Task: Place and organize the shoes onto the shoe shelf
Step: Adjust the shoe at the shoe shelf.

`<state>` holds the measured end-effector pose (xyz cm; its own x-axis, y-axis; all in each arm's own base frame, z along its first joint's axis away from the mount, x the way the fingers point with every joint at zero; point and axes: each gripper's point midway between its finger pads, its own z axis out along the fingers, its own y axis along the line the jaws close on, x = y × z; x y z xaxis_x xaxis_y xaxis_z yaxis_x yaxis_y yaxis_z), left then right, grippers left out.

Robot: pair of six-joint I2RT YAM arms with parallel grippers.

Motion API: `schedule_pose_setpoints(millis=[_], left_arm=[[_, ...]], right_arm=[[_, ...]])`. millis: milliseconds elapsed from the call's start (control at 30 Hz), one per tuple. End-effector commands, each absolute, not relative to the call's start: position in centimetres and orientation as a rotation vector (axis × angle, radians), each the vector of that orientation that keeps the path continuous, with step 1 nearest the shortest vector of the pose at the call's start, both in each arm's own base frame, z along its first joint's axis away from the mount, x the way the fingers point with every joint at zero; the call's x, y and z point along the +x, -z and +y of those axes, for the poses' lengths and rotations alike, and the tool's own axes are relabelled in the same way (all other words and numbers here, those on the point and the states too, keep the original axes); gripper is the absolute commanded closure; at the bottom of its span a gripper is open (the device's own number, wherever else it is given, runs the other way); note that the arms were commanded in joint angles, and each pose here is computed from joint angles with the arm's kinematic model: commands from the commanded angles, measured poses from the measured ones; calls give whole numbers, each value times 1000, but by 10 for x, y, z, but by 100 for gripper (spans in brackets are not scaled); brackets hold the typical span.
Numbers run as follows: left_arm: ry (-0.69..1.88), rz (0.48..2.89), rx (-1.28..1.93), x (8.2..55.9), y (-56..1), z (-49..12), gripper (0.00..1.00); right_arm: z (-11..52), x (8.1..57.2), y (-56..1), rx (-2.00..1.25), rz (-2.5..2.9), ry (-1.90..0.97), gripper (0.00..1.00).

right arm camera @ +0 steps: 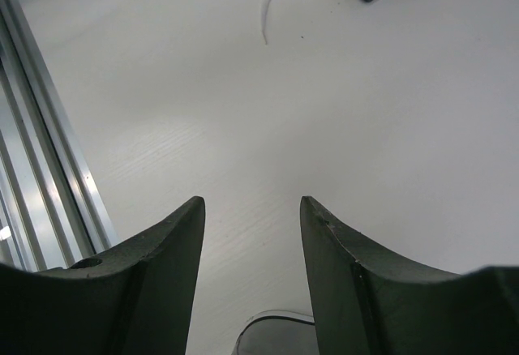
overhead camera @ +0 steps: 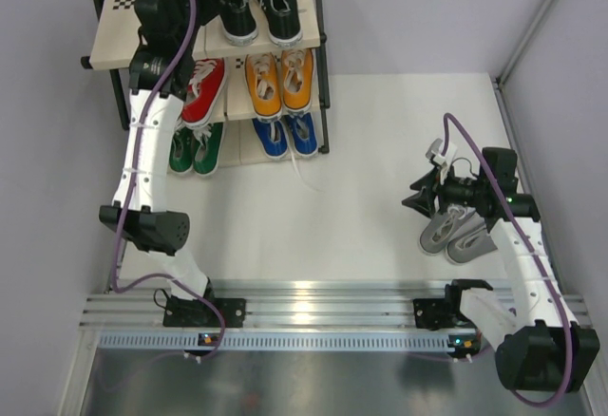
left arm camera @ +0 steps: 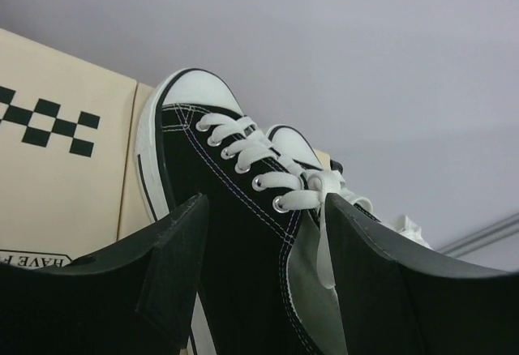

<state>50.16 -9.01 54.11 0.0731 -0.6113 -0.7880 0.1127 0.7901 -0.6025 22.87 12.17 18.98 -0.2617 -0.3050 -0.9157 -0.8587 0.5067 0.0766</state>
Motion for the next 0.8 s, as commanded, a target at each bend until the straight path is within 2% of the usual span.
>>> schedule_pose_setpoints(millis=[0, 467, 767], left_arm=[[656, 1429, -387, 493, -544, -107, 36], [712, 1476, -304, 458, -542, -121, 39], [751, 1511, -258, 448, -537, -130, 48]], right_arm=[[121, 232, -204, -996, 1745, -716, 49], [121, 232, -203, -996, 1746, -714, 50], [121, 232, -205, -995, 1744, -708, 50]])
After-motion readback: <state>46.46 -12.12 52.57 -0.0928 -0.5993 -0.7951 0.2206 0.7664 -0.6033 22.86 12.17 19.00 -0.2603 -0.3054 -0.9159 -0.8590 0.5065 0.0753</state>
